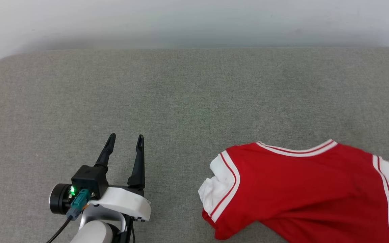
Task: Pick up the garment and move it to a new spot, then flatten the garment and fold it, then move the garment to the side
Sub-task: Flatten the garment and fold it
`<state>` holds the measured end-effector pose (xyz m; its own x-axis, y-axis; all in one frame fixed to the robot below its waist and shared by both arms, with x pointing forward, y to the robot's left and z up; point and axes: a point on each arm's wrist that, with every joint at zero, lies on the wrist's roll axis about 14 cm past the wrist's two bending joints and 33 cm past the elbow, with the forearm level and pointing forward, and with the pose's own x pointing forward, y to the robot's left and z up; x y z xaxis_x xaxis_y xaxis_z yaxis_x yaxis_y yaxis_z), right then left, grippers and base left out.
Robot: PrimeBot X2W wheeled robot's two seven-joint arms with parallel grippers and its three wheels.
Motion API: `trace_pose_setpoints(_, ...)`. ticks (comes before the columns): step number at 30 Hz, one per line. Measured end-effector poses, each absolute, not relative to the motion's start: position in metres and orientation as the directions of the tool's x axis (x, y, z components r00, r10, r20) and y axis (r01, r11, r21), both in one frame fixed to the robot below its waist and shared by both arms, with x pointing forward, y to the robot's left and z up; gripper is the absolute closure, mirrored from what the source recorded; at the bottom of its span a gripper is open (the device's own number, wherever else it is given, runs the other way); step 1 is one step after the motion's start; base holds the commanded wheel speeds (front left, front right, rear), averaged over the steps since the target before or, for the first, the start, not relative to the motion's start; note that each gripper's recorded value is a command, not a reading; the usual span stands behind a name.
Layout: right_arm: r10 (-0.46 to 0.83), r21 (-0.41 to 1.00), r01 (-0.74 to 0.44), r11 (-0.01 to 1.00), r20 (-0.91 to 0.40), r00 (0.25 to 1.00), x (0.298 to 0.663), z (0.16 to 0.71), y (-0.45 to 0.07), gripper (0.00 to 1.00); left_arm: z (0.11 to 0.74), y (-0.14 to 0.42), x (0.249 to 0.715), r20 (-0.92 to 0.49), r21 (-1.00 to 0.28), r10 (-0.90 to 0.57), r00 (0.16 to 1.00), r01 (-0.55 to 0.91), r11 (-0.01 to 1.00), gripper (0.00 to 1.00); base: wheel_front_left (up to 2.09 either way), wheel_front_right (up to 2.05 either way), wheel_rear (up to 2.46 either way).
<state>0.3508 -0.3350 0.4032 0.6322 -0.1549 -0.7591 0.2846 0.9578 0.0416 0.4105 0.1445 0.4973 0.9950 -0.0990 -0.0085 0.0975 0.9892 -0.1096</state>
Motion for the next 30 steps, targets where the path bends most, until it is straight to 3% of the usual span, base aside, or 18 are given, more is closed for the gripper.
trace_pose_setpoints(2,-0.161,0.056,0.332,0.942,-0.791,0.59,0.328,0.385,-0.336,1.0,0.498,0.145,0.41,-0.008,-0.107,-0.098,0.995,0.097,0.99,0.0,0.0,0.0,0.0)
trace_pose_setpoints(3,-0.165,0.052,0.341,0.939,-0.799,0.578,0.32,0.377,-0.335,0.82,0.498,0.145,0.41,-0.013,-0.105,-0.098,0.995,0.096,0.99,0.0,0.0,0.0,0.0)
trace_pose_setpoints(4,-0.157,0.073,0.355,0.932,-0.802,0.576,0.315,0.371,-0.331,0.47,0.497,0.146,0.409,-0.016,-0.104,-0.097,0.995,0.095,0.99,0.0,0.0,0.0,0.0)
trace_pose_setpoints(5,-0.15,0.088,0.359,0.929,-0.799,0.583,0.314,0.367,-0.326,0.0,0.497,0.146,0.409,-0.016,-0.104,-0.097,0.995,0.095,0.99,0.0,0.0,0.0,0.0)
trace_pose_setpoints(10,-0.18,0.119,0.36,0.925,-0.697,0.694,0.327,0.374,-0.318,0.0,0.497,0.151,0.404,-0.027,-0.099,-0.085,0.996,0.082,0.992,0.0,0.0,0.0,0.0)
trace_pose_setpoints(14,-0.238,0.112,0.344,0.932,-0.526,0.816,0.348,0.405,-0.323,0.0,0.498,0.155,0.396,-0.034,-0.089,-0.076,0.997,0.073,0.993,0.0,0.0,0.0,0.0)
trace_pose_setpoints(19,-0.232,0.088,0.275,0.957,-0.333,0.914,0.366,0.443,-0.311,0.0,0.502,0.161,0.385,-0.037,-0.086,-0.063,0.997,0.059,0.995,0.0,0.0,0.0,0.0)
trace_pose_setpoints(24,-0.147,0.074,0.161,0.984,-0.175,0.974,0.377,0.479,-0.279,0.0,0.506,0.165,0.376,-0.035,-0.083,-0.052,0.998,0.049,0.995,0.0,0.0,0.0,0.0)
trace_pose_setpoints(30,-0.031,0.074,0.037,0.997,-0.082,0.996,0.369,0.503,-0.234,0.0,0.505,0.171,0.363,-0.052,-0.076,-0.039,0.998,0.035,0.997,0.0,0.0,0.0,0.0)
